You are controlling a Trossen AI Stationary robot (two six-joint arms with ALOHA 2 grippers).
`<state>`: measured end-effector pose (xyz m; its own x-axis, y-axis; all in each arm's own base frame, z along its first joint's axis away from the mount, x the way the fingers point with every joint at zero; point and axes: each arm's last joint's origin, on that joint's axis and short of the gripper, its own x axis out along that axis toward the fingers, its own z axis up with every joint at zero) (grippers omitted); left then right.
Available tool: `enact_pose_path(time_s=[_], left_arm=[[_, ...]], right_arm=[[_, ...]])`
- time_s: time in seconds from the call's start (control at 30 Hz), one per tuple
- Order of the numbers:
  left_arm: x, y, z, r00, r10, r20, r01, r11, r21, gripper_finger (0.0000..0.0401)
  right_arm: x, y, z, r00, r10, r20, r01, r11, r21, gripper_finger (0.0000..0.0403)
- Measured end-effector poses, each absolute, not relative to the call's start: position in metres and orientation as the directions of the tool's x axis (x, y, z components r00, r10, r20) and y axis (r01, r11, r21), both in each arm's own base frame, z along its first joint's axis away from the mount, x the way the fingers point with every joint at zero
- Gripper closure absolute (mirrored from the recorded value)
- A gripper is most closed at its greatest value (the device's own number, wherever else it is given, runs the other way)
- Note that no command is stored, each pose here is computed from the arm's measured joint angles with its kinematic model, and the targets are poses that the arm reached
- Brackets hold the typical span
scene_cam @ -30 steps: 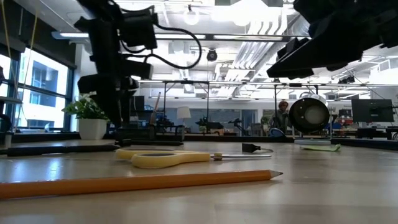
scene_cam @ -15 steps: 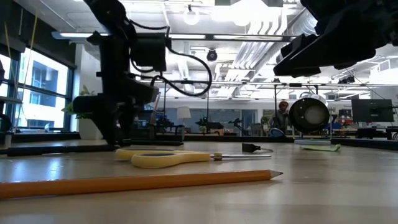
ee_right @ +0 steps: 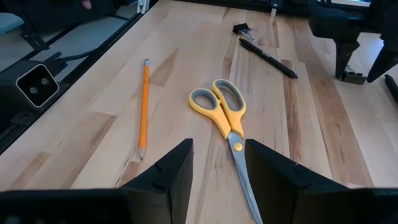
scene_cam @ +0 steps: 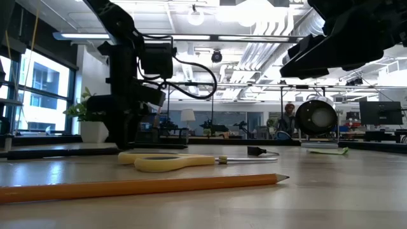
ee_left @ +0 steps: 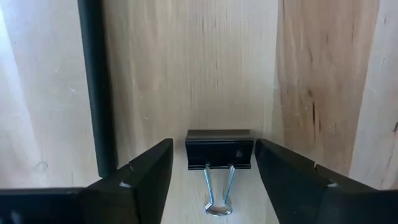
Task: Pick and place office supplies into organizer
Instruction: Put the top left black binder clip into the bottom left section of the desk organizer
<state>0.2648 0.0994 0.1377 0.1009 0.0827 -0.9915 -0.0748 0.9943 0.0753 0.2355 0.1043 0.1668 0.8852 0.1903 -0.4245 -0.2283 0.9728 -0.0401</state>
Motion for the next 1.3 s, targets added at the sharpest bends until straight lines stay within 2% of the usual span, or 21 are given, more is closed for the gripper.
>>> enact_pose_path(time_s=[0.33,0.63,0.77,0.87,1.0,1.13,1.3], left_arm=[[0.266,0.099,0.138,0.111,0.069,-0.991,-0.075,0.995,0.061,0.0214],[0.264,0.098,0.140,0.103,0.065,-0.993,-0.100,0.993,0.055,0.0288],[0.259,0.097,0.148,0.068,0.080,-0.994,-0.093,0.993,0.073,0.0285],[0.262,0.100,0.162,0.058,0.133,-0.989,-0.105,0.986,0.126,0.0262],[0.269,0.106,0.186,0.111,0.261,-0.959,-0.099,0.963,0.250,0.0248],[0.272,0.120,0.210,0.127,0.409,-0.904,-0.060,0.913,0.404,0.0266],[0.259,0.163,0.228,0.133,0.433,-0.892,-0.162,0.897,0.411,0.0292]], right_arm=[[0.234,0.107,0.166,0.885,0.180,-0.430,-0.224,0.973,-0.052,0.0265],[0.234,0.107,0.166,0.886,0.173,-0.430,-0.213,0.976,-0.046,0.0265],[0.234,0.107,0.166,0.886,0.172,-0.430,-0.212,0.976,-0.046,0.0265],[0.234,0.107,0.166,0.886,0.171,-0.430,-0.208,0.977,-0.041,0.0265],[0.234,0.106,0.166,0.890,0.154,-0.428,-0.190,0.981,-0.043,0.0265],[0.233,0.106,0.165,0.884,0.151,-0.441,-0.180,0.983,-0.023,0.0265],[0.232,0.106,0.162,0.873,0.148,-0.465,-0.169,0.986,-0.004,0.0265]])
